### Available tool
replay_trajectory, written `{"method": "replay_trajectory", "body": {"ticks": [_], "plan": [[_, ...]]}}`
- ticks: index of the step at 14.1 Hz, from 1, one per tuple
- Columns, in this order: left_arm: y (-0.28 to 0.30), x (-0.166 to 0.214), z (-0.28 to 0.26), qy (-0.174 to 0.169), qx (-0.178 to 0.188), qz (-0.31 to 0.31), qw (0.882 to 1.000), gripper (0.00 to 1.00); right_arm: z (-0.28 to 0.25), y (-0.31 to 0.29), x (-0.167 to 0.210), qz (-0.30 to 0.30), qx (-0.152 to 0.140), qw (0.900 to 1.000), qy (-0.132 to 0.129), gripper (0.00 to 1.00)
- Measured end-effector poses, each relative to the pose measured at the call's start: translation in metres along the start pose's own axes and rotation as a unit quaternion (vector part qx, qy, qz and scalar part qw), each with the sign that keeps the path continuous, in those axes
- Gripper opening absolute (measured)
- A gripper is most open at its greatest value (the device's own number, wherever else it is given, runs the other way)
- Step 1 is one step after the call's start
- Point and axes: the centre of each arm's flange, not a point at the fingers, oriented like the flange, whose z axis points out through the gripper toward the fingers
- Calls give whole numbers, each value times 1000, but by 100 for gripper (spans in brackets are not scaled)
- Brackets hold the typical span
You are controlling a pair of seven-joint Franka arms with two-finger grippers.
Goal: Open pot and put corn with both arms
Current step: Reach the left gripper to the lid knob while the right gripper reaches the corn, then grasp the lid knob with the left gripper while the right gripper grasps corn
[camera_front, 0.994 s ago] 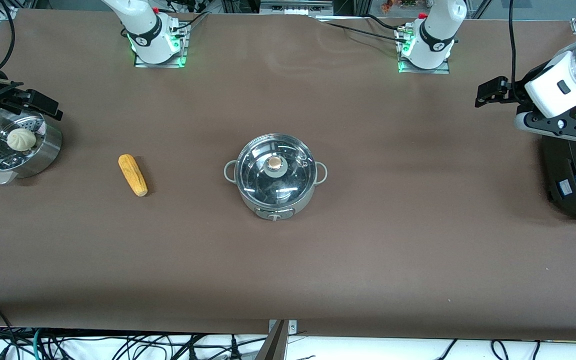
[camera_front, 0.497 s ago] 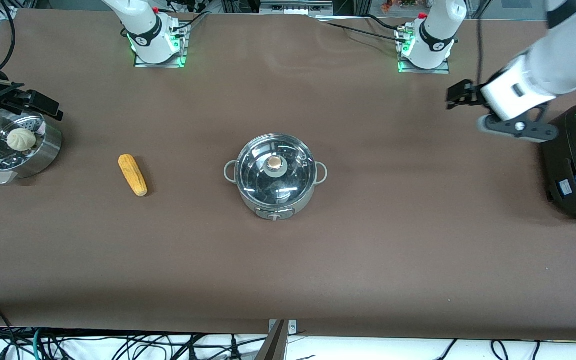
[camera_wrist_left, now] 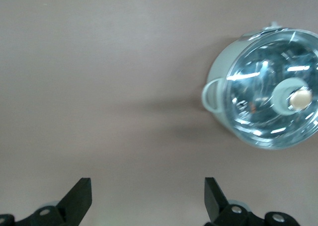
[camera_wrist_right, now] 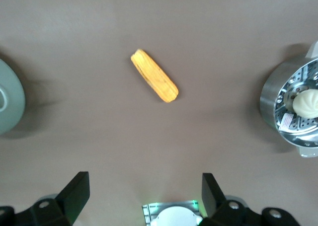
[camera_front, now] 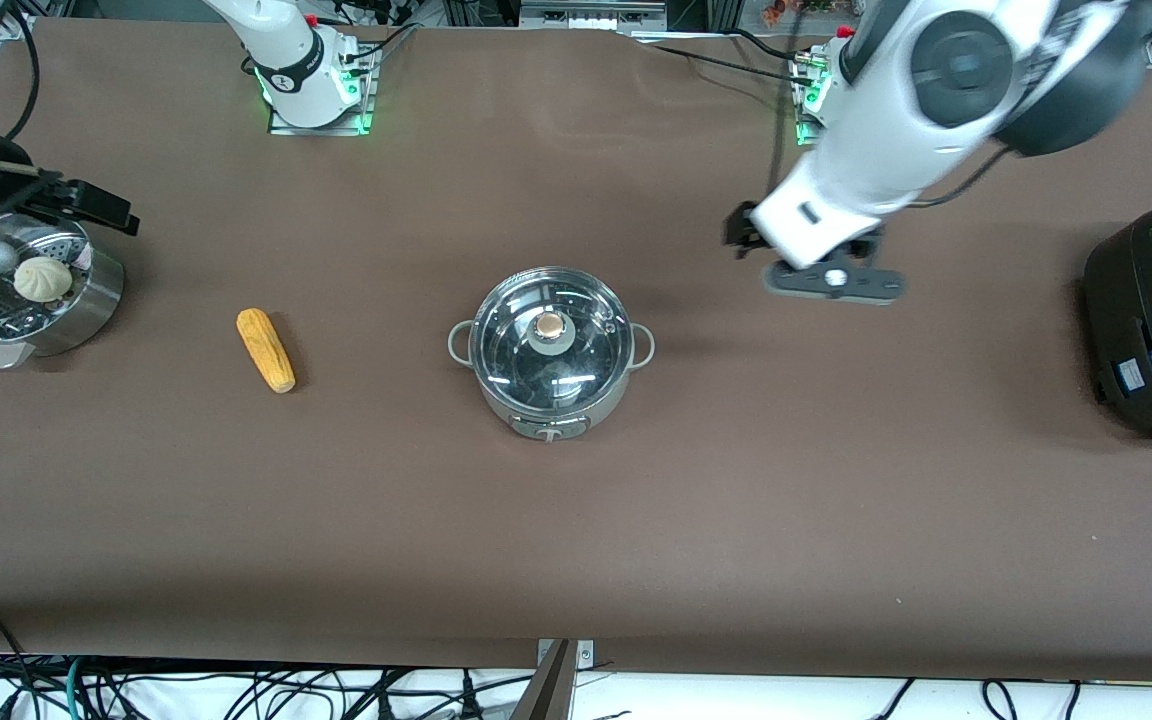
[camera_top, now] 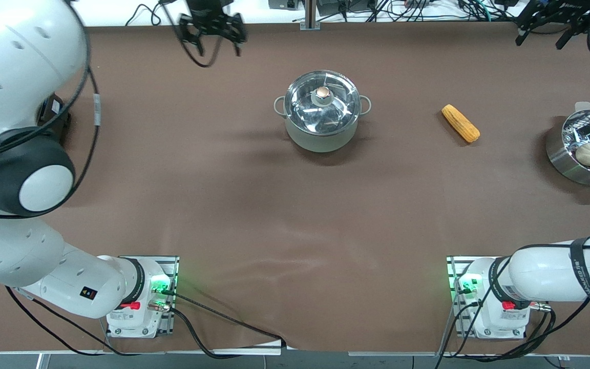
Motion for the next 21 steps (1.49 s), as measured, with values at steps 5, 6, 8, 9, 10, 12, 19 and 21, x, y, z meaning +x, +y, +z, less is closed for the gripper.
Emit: {"method": "replay_trajectory", "body": {"ticks": [5,6,8,9,10,12,19,21], "plan": [[106,0,50,29,-20,-44,998,100,67,-4,39,-77,-4,996,-48,100],[127,-1,58,31,-23,-53,998,100,86,-9,49,-100,-7,994,-47,100],[168,-3,78,35,-31,-70,996,100,122,-31,64,-144,-47,987,-46,100],[184,-4,89,37,-35,-78,996,100,139,-44,68,-164,-74,983,-46,100],[196,-1,100,41,-41,-82,995,100,157,-59,72,-184,-96,977,-41,100],[206,7,117,49,-51,-83,994,100,206,-77,74,-232,-137,963,-24,100],[221,23,131,75,-51,-56,994,99,336,-75,49,-308,-130,942,42,100],[224,26,146,79,-36,-28,996,98,345,-70,52,-313,-136,939,45,100]]}}
